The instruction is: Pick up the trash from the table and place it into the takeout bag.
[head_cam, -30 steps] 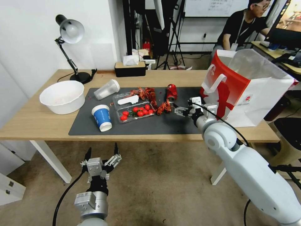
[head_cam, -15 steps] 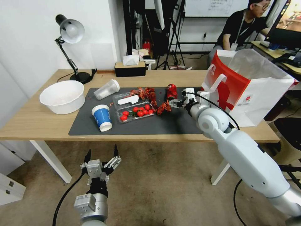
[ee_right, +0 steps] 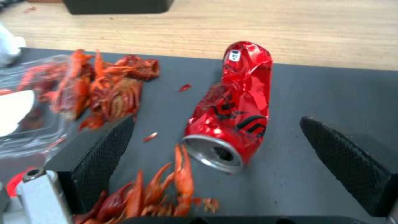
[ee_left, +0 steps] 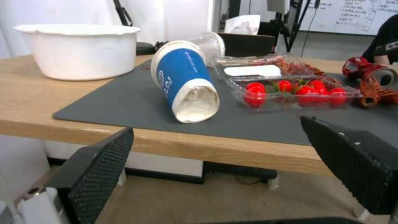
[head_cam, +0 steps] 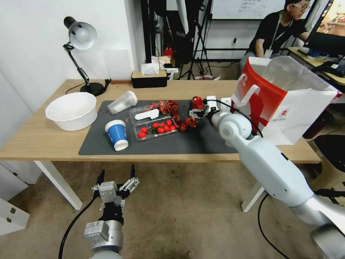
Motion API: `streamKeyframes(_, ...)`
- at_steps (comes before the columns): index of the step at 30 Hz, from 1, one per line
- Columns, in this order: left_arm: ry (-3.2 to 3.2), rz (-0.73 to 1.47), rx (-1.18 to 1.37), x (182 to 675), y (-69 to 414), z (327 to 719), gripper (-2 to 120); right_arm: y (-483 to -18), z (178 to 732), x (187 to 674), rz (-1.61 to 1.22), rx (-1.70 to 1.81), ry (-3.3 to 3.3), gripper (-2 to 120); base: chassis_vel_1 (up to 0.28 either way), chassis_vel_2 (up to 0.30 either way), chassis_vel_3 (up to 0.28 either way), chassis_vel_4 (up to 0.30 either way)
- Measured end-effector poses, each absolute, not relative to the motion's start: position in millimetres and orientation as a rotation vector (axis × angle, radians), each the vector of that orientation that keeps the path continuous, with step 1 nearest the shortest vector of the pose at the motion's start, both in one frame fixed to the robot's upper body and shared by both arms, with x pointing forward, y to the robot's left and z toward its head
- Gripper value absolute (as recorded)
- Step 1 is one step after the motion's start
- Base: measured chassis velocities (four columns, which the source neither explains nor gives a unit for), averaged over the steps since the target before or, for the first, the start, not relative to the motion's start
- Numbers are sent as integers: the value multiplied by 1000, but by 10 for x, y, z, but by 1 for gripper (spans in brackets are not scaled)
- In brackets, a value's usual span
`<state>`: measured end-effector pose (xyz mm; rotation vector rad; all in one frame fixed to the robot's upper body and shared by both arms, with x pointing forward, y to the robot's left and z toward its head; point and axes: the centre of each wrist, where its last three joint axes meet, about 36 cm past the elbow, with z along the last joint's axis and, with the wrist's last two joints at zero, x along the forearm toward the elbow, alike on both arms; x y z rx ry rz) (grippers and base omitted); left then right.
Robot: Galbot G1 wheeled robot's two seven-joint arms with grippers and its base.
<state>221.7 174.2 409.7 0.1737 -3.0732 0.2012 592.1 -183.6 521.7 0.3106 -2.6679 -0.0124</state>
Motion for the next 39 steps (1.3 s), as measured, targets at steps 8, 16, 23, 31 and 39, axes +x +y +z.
streamKeyframes(8, -3075, 202, 172, 2239, 1758, 4085, 100, -1763, 5224, 6179, -17, 261, -2652, 100, 0, 0, 0, 0)
streamKeyframes(16, -3074, 201, 172, 2245, 1766, 4078, 100, -1695, 5273, 6382, -20, 240, -2639, 100, 0, 0, 0, 0)
streamKeyframes(23, -3072, 202, 170, 2247, 1768, 4072, 100, -1653, 5273, 6495, -35, 231, -2618, 100, 0, 0, 0, 0)
streamKeyframes(31, -3072, 201, 169, 2245, 1772, 4075, 100, -1601, 5255, 6525, -23, 214, -2581, 100, 0, 0, 0, 0)
streamKeyframes(39, -3074, 201, 169, 2245, 1774, 4082, 100, -1553, 5264, 6532, -15, 200, -2550, 100, 0, 0, 0, 0)
